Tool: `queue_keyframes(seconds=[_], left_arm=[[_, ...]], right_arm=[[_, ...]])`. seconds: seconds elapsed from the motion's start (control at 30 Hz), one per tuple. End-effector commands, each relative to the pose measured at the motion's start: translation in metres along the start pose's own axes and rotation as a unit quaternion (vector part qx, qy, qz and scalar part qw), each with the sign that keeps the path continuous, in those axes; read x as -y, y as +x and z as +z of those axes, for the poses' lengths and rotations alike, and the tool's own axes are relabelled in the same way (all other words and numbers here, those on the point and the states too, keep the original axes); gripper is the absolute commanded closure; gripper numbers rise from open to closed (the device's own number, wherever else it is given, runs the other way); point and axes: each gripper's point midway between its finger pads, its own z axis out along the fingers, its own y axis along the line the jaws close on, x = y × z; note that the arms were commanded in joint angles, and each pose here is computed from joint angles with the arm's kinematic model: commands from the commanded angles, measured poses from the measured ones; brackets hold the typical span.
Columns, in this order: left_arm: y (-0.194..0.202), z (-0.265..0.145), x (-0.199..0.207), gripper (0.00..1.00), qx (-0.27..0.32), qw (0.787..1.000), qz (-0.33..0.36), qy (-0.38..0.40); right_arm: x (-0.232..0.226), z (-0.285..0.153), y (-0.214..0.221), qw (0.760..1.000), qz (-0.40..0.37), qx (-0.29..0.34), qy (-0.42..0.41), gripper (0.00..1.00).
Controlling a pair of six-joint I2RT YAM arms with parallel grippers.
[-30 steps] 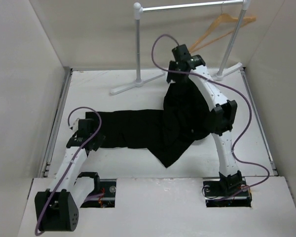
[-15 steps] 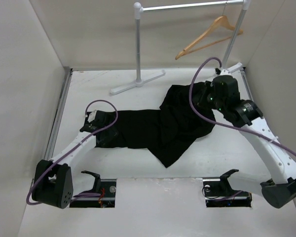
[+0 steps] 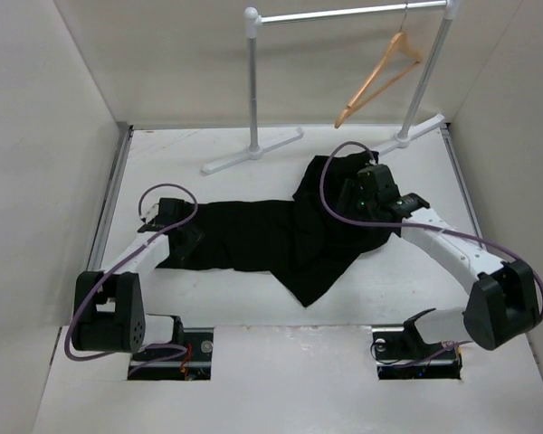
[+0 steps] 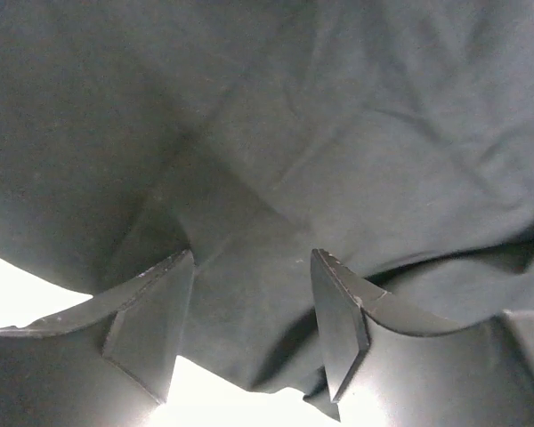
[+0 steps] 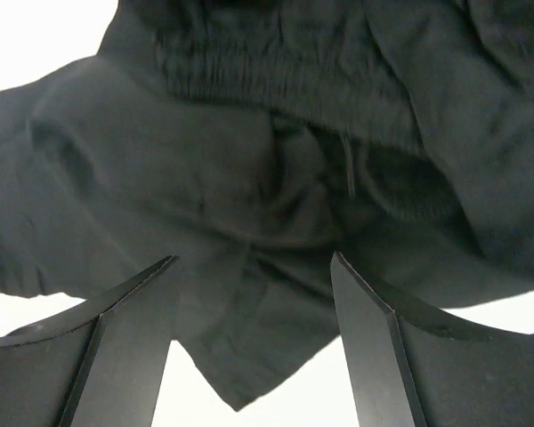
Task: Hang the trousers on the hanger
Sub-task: Flatten out the trousers at the center of the board.
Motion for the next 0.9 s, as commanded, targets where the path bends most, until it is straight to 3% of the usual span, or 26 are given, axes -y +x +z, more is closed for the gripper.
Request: queue_keyframes(seconds=[0.0,0.07,0.13,0.17,0.2,0.23,0.27,0.33,0.47,0.57,0.67,0.77,0.83,0.87], left_arm=[[0.019,0.018,-0.022,0.46,-0.035,0.999,-0.019,-0.034],[0.022,0.028,-0.030,0.47,-0.041,0.998,-0.025,-0.046],[0.014,0.034,-0.033,0.56,-0.033,0.998,-0.042,-0.045],[0.011,0.037,-0.035,0.67,-0.032,0.997,-0.053,-0.046],[0.008,0.039,-0.036,0.78,-0.033,0.996,-0.066,-0.045],[0.003,0.040,-0.037,0.86,-0.031,0.995,-0.079,-0.044],[-0.003,0.039,-0.037,0.91,-0.028,0.995,-0.090,-0.043],[-0.020,0.031,-0.036,0.97,-0.010,0.993,-0.115,-0.032],[-0.070,-0.005,-0.032,1.00,0.060,0.985,-0.161,-0.001],[-0.095,-0.032,-0.038,1.00,0.093,0.977,-0.192,0.005],[-0.110,-0.061,-0.038,1.00,0.123,0.965,-0.230,0.024],[-0.125,-0.086,-0.031,1.00,0.147,0.958,-0.244,0.044],[-0.135,-0.101,-0.023,0.99,0.156,0.955,-0.245,0.058],[-0.138,-0.106,-0.022,0.99,0.160,0.954,-0.246,0.061]], right_arm=[[-0.017,0.019,-0.020,0.999,0.025,0.026,-0.038,0.27],[-0.016,0.032,-0.017,0.999,0.030,0.010,-0.036,0.28],[-0.019,0.042,-0.013,0.999,0.031,-0.010,-0.038,0.32],[-0.021,0.045,-0.012,0.999,0.032,-0.014,-0.040,0.38],[-0.024,0.047,-0.013,0.998,0.031,-0.017,-0.043,0.49],[-0.026,0.045,-0.015,0.998,0.030,-0.015,-0.044,0.72],[-0.028,0.038,-0.021,0.998,0.031,-0.004,-0.046,0.88],[-0.034,0.012,-0.038,0.998,0.027,0.031,-0.056,0.96],[-0.035,-0.064,-0.043,0.996,0.000,0.067,-0.061,0.97],[-0.035,-0.122,-0.009,0.995,-0.032,0.042,-0.082,0.97],[-0.033,-0.157,0.074,0.990,-0.067,-0.070,-0.101,0.96],[-0.020,-0.178,0.176,0.962,-0.124,-0.216,-0.107,0.90],[0.002,-0.192,0.231,0.938,-0.166,-0.288,-0.098,0.79],[0.011,-0.196,0.242,0.933,-0.176,-0.301,-0.091,0.68]])
